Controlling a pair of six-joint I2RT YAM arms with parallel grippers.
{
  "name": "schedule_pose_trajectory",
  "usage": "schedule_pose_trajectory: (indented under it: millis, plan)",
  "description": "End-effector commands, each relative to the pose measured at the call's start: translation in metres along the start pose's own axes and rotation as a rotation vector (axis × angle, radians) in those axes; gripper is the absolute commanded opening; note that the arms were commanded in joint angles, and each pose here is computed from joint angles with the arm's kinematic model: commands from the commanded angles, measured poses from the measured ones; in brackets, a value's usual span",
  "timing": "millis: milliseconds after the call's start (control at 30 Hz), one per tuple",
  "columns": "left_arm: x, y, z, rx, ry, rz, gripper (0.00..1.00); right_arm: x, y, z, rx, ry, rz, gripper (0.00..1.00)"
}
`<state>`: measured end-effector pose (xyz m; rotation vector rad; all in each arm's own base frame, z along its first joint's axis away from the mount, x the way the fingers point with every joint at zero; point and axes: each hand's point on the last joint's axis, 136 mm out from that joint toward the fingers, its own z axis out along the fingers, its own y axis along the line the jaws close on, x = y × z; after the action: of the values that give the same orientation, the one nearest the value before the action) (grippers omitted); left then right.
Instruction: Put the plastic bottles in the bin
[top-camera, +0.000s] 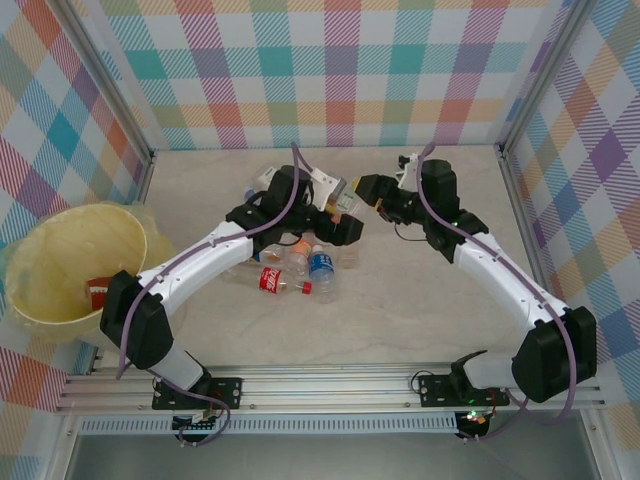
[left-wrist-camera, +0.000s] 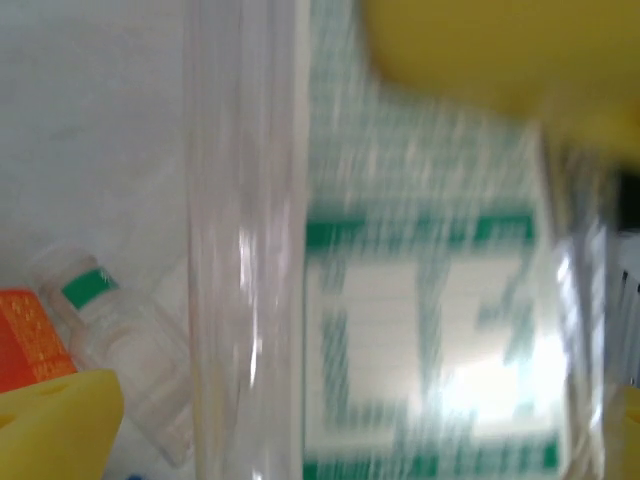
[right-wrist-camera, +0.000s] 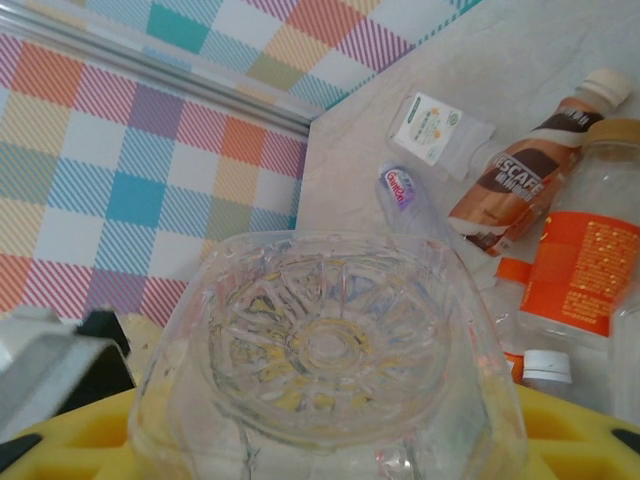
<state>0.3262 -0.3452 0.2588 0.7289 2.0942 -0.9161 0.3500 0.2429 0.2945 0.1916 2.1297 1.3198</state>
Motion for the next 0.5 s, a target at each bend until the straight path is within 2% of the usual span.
schedule_pose_trajectory:
  millis: [0, 67, 333, 400, 467]
  plan:
    - [-0.036, -0.016, -0.001, 0.051, -0.145, 0.043, 1.00, -0.003, 0.023, -0.001, -0.069, 0.000, -0.036, 0.46]
    - [-0.040, -0.018, 0.003, 0.067, -0.155, 0.053, 0.98, -0.001, 0.025, 0.000, -0.078, 0.010, -0.035, 0.46]
    - [-0.028, -0.015, 0.012, 0.072, -0.091, 0.058, 0.69, 0.002, 0.031, -0.002, -0.100, 0.024, -0.007, 0.49]
    - [-0.022, -0.014, 0.011, 0.065, -0.078, 0.066, 0.66, 0.002, 0.033, -0.001, -0.109, 0.029, 0.008, 0.55]
    - [-0.019, -0.012, 0.009, 0.055, -0.073, 0.069, 0.62, 0.000, 0.034, -0.001, -0.108, 0.026, 0.027, 0.67]
